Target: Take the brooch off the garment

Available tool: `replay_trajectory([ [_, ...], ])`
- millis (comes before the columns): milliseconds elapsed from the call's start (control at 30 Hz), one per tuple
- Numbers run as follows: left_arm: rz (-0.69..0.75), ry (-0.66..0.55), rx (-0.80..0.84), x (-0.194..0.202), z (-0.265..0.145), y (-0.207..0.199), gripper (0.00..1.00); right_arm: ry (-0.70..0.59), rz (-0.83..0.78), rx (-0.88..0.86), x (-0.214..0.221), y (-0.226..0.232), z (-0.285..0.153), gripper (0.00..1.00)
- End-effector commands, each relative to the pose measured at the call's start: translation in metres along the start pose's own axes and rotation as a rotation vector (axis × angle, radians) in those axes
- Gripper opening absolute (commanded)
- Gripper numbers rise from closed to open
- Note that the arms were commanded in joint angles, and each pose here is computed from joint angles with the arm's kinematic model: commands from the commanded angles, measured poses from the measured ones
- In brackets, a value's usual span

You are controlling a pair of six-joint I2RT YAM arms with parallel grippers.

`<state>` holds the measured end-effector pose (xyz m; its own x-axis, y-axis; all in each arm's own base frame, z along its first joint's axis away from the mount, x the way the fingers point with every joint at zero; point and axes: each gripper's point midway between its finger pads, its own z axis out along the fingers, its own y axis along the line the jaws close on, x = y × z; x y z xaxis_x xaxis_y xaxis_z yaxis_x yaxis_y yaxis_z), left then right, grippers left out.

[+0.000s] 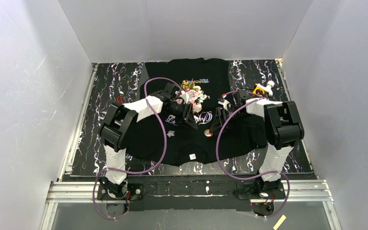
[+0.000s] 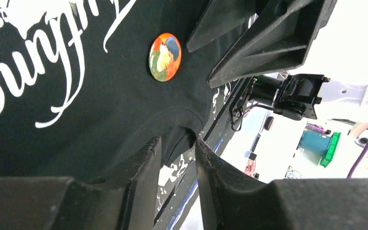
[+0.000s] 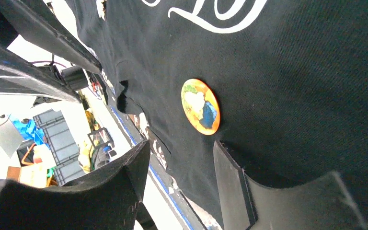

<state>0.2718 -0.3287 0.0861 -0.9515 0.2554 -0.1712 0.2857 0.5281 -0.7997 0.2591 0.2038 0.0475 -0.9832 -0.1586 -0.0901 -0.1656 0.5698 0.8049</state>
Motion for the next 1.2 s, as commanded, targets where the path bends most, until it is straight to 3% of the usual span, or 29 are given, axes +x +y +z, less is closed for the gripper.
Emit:
replay_trajectory([
  [0,0.016,-0.011,0.058,-0.016,0.007,-0.014,0.29,-0.015,0.01,-0.031,-0.006,0.0,0.007,0.6],
  [367,0.006,0.039,0.061,-0.015,0.044,0.003,0.17,-0.008,0.017,-0.048,-0.006,-0.001,0.01,0.6],
  [700,-0.004,0.07,0.069,-0.017,0.068,0.006,0.16,-0.013,0.023,-0.104,-0.012,0.009,0.011,0.53],
  [900,-0.012,0.077,0.058,-0.016,0.073,0.01,0.17,-0.008,0.032,-0.13,-0.015,0.014,0.013,0.37],
  [967,-0.004,0.073,0.056,-0.017,0.071,0.008,0.2,-0.008,0.037,-0.13,-0.017,0.015,0.013,0.33],
  [1067,0.024,0.05,0.045,-0.021,0.064,0.003,0.33,-0.005,0.053,-0.132,-0.017,0.014,0.015,0.27],
  [1167,0.064,-0.026,0.032,-0.029,0.053,-0.002,0.53,-0.002,0.073,-0.146,-0.016,0.016,0.015,0.25],
])
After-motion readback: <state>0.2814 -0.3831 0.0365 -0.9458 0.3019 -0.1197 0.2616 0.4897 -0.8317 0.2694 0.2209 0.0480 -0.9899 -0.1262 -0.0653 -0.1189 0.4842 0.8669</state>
